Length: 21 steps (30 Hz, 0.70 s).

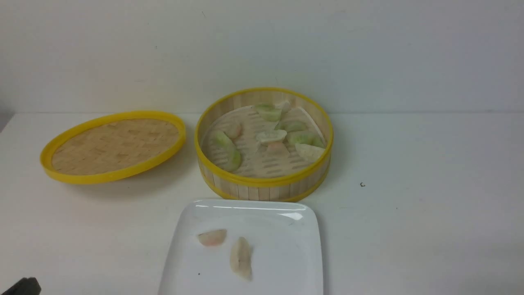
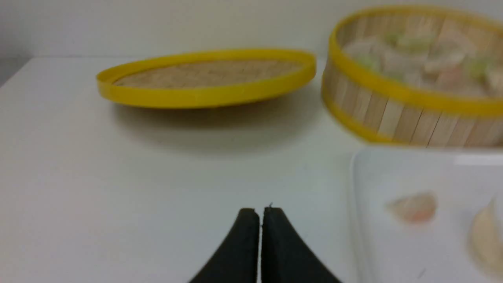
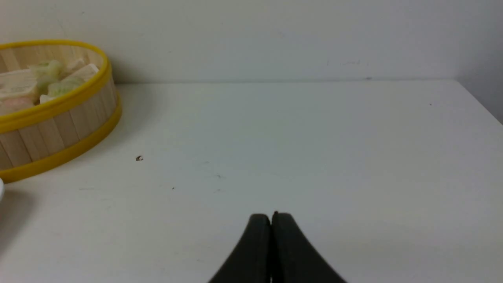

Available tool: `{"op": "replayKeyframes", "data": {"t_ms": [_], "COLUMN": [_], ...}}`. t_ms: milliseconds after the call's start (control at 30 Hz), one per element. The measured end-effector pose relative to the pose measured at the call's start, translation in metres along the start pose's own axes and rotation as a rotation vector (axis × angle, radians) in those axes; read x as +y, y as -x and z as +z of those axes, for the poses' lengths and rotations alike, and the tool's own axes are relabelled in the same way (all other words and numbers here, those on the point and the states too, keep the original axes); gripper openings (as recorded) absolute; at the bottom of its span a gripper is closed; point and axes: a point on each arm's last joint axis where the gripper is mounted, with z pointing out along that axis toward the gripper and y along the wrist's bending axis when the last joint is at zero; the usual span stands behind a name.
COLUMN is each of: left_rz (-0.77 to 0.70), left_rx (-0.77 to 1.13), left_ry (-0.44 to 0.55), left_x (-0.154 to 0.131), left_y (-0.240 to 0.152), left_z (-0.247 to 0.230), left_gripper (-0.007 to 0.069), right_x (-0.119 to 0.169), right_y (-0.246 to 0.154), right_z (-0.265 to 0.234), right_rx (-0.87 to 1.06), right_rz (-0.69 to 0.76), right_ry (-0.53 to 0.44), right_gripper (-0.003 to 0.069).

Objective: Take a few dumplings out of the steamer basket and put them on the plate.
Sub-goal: Use the left arm to grab a dumpling from the steamer

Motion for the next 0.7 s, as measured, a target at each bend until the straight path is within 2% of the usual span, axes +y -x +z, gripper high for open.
{"op": "replayKeyframes", "data": {"t_ms": [67,200,300,367,400,500,533,567,600,700], "left_rz": [-0.151,-0.33,-0.424,-0.463,-0.47,-0.449,-0.415,-0.41,-0.356,-0.249], "left_rx": [-0.066,-0.174,-0.316,-0.383,-0.399,-0.375,-0.337,-0.318,-0.224,0.007], "left_ry": [-0.022,-0.044,-0.041,-0.04,-0.047,-0.114,-0.14,-0.138,-0.155,-0.166], "left_x": [-0.002,-0.001,0.002,0.004,0.003,-0.012,-0.022,-0.023,-0.034,-0.052], "left_y": [0.006,0.016,0.028,0.035,0.04,0.07,0.089,0.092,0.112,0.142], "left_z": [0.0,-0.001,-0.005,-0.007,-0.009,-0.019,-0.024,-0.022,-0.022,-0.008], "left_gripper": [-0.0006,-0.0006,-0.0006,-0.0006,-0.0006,-0.0006,-0.0006,-0.0006,-0.0006,-0.0006], "right_x": [0.0,0.0,0.0,0.001,0.002,0.004,0.002,0.002,0.0,-0.004], "right_y": [0.0,0.0,0.0,0.001,0.002,0.015,0.022,0.022,0.027,0.031], "right_z": [0.0,0.0,0.0,0.0,0.001,-0.001,-0.002,-0.003,-0.004,-0.005], "right_rx": [0.0,0.0,0.0,-0.023,-0.04,-0.172,-0.245,-0.253,-0.304,-0.361], "right_rz": [-0.001,-0.002,-0.001,0.049,0.101,0.423,0.592,0.615,0.773,0.94], "right_ry": [0.0,0.0,0.0,0.011,0.022,0.08,0.103,0.107,0.132,0.137], "right_gripper": [-0.0014,-0.0014,-0.0014,-0.0014,-0.0014,-0.0014,-0.0014,-0.0014,-0.0014,-0.0014]}}
